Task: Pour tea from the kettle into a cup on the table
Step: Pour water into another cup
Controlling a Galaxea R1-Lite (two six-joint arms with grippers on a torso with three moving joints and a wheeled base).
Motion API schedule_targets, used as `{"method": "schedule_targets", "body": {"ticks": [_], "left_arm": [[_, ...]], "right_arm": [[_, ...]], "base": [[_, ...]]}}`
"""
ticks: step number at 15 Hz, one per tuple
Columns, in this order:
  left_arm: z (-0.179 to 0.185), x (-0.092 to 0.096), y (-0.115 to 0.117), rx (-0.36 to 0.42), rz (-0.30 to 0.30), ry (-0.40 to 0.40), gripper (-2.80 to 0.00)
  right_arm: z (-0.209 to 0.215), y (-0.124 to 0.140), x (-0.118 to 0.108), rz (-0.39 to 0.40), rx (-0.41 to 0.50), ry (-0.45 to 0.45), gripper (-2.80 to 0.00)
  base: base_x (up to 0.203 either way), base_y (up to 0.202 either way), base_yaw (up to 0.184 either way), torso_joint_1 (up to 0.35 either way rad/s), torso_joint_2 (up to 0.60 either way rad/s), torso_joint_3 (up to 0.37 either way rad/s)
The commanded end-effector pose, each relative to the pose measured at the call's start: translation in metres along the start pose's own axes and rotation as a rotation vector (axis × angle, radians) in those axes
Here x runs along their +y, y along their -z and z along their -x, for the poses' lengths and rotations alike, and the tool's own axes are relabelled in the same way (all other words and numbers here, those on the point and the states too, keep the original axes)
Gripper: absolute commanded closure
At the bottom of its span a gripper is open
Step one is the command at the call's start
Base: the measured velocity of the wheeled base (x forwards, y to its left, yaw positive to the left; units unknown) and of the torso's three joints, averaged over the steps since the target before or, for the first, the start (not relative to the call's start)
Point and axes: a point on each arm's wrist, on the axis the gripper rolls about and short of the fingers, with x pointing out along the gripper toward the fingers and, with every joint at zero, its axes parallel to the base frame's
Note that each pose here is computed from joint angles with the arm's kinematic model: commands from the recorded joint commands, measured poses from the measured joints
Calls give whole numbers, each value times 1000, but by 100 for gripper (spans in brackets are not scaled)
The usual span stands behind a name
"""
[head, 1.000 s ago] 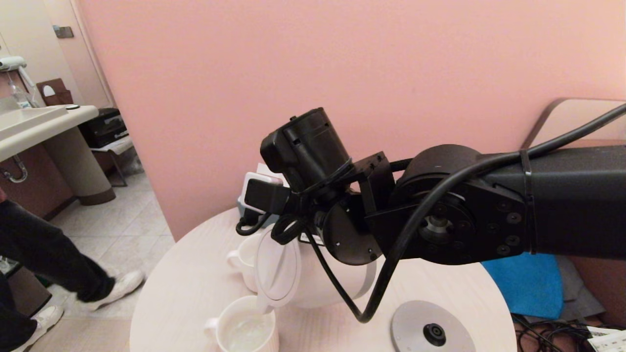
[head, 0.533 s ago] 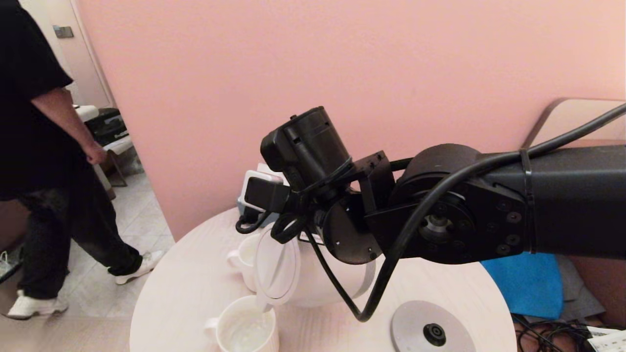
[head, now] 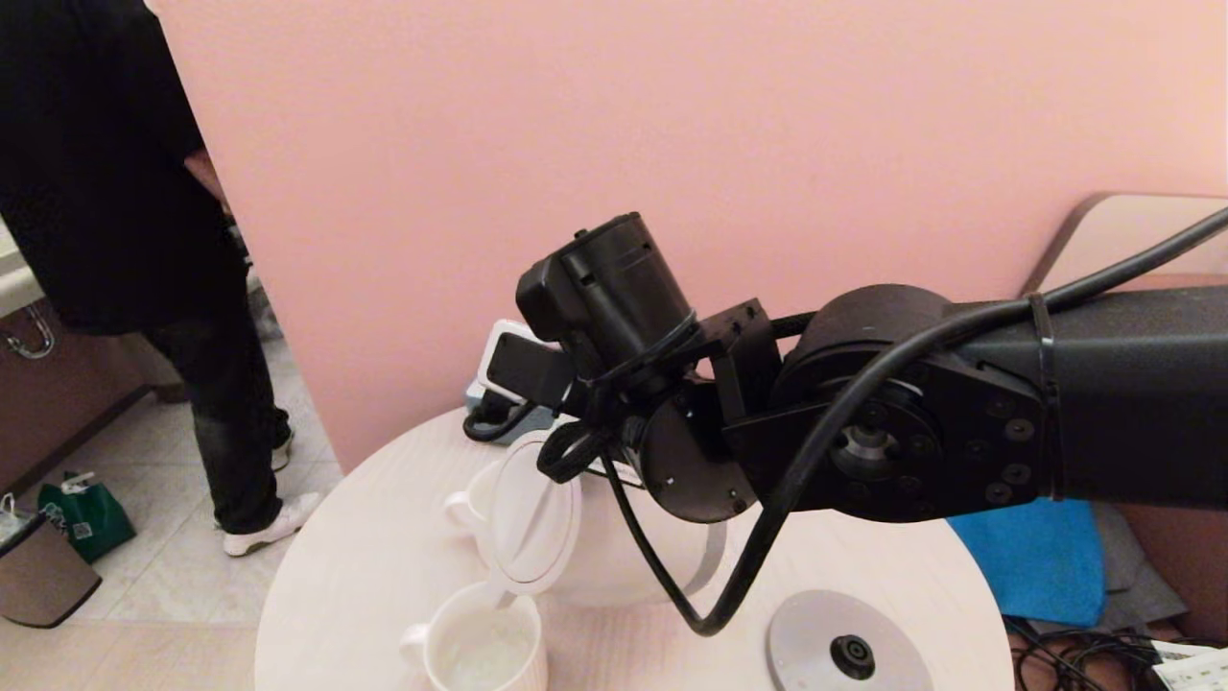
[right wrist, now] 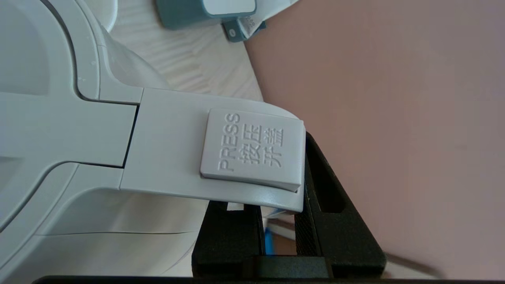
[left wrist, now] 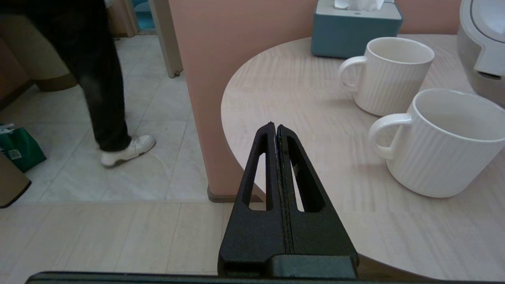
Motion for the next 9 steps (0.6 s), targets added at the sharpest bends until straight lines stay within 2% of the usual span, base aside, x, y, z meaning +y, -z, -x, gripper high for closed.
{"method": "schedule_targets", "body": {"ticks": [1, 5, 7, 9], "left_arm": [[0, 0, 0, -1, 0, 0, 0], [0, 0, 0, 0, 0, 0, 0], [0, 0, 0, -1, 0, 0, 0], [0, 0, 0, -1, 0, 0, 0]], "right_arm": [[2, 3, -1, -32, 5, 0, 0], [2, 13, 4, -218, 20, -32, 0], [5, 18, -3, -374, 12, -54, 0], [7, 26, -20, -526, 4, -53, 0]], "base": [[0, 0, 0, 0, 0, 0], [0, 0, 0, 0, 0, 0], [0, 0, 0, 0, 0, 0], [0, 0, 0, 0, 0, 0]]}}
